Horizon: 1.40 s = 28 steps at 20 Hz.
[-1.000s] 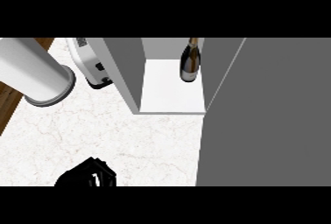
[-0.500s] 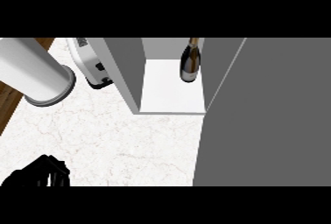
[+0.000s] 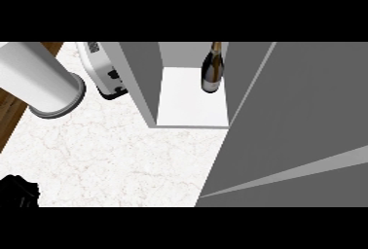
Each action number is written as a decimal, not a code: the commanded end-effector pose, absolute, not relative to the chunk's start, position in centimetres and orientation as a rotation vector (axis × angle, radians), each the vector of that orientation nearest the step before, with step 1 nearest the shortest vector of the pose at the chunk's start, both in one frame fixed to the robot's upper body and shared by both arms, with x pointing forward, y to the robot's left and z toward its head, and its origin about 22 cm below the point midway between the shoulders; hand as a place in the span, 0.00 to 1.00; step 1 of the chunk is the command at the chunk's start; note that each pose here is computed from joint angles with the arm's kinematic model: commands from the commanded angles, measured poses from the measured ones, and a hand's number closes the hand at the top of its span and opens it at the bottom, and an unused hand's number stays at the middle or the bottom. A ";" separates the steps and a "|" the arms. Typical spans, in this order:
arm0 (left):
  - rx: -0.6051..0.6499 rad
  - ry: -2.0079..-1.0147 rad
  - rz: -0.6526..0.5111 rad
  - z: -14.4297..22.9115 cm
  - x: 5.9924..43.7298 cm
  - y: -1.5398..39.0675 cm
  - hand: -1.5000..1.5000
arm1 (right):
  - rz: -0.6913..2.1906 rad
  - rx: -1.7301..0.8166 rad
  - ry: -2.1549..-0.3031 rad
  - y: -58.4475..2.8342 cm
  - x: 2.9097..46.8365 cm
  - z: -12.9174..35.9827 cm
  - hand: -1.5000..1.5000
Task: Pick up the wine, place it into the cabinet and close the cabinet
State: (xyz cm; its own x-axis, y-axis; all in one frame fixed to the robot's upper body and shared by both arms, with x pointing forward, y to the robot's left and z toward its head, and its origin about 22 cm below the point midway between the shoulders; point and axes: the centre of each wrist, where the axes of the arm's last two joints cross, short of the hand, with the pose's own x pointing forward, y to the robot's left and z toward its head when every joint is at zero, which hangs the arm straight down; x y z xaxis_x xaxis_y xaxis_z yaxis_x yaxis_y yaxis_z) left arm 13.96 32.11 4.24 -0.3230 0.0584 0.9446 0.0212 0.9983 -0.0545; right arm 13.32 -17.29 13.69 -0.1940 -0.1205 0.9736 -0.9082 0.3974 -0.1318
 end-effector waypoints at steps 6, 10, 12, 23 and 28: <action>-0.099 -1.894 0.024 5.5 13.9 35.3 1.00 | 1.060 0.865 -1.709 -10.9 11.5 16.7 1.00; -0.085 -1.897 0.028 5.5 13.8 35.9 1.00 | 1.028 0.884 -1.695 -9.5 11.7 16.1 1.00; -0.097 -1.900 0.034 5.4 13.5 36.0 1.00 | 1.032 0.889 -1.674 -9.0 11.8 15.8 1.00; -0.121 -1.881 0.003 6.0 13.8 37.5 1.00 | 0.996 0.891 -1.706 -8.7 13.4 16.0 1.00; -0.159 -1.894 -0.003 6.4 14.1 37.6 1.00 | 0.954 0.876 -1.704 -8.7 14.7 15.5 1.00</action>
State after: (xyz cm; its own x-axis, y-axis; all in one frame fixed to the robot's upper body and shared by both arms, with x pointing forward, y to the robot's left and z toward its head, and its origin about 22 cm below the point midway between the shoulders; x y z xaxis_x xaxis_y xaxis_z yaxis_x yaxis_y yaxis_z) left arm 13.89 37.23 6.05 -0.3151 0.1041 0.9433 0.0996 0.9921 -0.0762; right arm 14.35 -13.11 16.21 -0.3808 -0.0476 0.9234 -0.8593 0.3870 -0.3344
